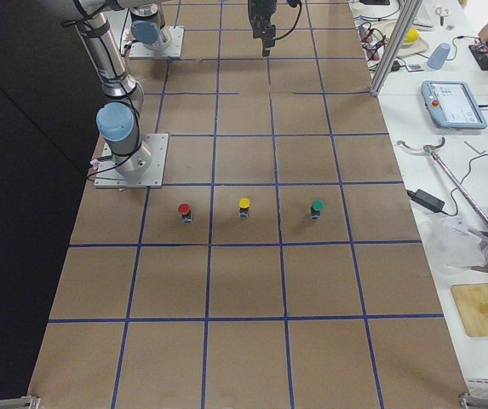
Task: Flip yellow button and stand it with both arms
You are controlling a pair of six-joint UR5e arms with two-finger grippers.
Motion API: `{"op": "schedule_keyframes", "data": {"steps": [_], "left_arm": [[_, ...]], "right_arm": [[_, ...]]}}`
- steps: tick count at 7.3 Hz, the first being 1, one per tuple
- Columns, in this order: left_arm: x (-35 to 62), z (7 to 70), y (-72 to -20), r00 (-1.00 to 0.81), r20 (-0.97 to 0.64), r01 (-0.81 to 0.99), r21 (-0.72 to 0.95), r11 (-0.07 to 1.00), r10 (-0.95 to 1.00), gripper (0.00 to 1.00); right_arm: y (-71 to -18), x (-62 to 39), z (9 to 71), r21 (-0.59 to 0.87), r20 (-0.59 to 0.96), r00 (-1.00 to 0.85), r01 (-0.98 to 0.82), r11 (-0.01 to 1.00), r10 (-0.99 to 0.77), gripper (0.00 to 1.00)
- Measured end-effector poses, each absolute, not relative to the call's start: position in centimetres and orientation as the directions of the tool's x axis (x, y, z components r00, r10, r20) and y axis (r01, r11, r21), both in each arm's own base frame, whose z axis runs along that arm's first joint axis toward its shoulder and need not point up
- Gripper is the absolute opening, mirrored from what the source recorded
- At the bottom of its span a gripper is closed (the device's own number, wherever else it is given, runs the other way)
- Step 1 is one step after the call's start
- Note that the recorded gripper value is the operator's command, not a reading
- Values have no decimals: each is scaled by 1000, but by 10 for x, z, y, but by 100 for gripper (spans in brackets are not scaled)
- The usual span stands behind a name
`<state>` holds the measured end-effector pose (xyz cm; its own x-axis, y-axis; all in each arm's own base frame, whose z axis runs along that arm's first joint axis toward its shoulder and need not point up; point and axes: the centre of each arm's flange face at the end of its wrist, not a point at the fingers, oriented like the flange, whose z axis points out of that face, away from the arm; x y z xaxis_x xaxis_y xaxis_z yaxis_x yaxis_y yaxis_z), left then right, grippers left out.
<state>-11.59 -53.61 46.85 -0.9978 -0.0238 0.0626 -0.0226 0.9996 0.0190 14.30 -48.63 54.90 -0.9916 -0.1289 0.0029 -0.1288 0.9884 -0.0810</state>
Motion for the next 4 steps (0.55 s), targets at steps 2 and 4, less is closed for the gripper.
{"op": "schedule_keyframes", "data": {"steps": [2,4], "left_arm": [[-115,469,-536,-998,63,-20,18,1000,-21,100],[-114,471,-536,-998,63,-19,14,1000,-20,100]], "right_arm": [[-487,144,535,-120,-2,-998,-61,991,-62,100],[-485,149,530,-162,-8,-999,-41,986,-43,100]]}}
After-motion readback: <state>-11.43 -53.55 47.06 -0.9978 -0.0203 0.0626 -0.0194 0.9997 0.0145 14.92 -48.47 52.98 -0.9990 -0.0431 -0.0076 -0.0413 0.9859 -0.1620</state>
